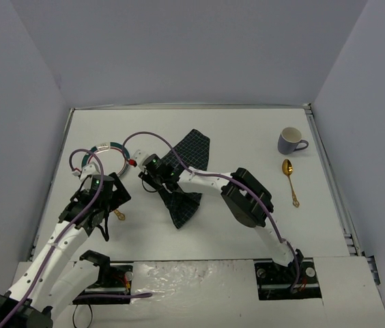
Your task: Set the dinner table for one person
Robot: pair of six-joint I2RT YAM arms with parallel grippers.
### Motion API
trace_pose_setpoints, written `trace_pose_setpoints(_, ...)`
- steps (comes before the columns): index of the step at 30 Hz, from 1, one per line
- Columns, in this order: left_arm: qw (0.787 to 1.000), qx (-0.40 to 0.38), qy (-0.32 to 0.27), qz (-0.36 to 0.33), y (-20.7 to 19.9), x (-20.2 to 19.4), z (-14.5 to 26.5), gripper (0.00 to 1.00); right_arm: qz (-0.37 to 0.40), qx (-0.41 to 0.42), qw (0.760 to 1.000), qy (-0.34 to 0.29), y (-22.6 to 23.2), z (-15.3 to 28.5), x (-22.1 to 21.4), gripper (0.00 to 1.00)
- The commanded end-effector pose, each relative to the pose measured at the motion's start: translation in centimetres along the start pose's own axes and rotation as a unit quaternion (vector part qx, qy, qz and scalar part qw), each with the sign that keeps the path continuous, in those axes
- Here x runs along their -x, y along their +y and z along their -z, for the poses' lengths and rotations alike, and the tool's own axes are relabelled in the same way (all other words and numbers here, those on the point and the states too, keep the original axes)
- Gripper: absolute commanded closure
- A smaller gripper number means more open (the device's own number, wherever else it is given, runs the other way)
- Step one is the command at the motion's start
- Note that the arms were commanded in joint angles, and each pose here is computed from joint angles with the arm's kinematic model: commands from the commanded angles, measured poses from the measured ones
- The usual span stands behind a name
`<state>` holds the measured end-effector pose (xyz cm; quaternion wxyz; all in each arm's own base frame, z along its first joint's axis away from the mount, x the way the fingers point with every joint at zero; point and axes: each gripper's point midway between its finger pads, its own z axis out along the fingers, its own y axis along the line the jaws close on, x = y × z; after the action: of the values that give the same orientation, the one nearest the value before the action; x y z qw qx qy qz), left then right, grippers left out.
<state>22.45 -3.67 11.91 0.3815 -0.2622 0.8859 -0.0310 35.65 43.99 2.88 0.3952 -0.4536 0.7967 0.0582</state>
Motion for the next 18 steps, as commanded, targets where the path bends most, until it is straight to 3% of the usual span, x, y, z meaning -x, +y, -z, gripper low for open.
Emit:
trace_pose_setpoints(1, 1.000, -0.006, -0.010, 0.010, -0.4, 0.7, 0.1, 0.12, -0.005, -0.050, 0.998, -0.042, -2.4, 0.5, 3.5, 0.61)
trace_pose_setpoints(12, 1.000, -0.014, -0.002, 0.007, -0.7, 0.5, 0.1, 0.07, -0.012, -0.059, 0.998, -0.037, -3.1, -0.4, 2.9, 0.68)
trace_pose_setpoints(18, 1.000, -0.022, 0.010, -0.001, -1.4, 0.3, -0.2, 0.07, -0.016, -0.054, 0.998, -0.036, -3.0, -0.6, 2.8, 0.89)
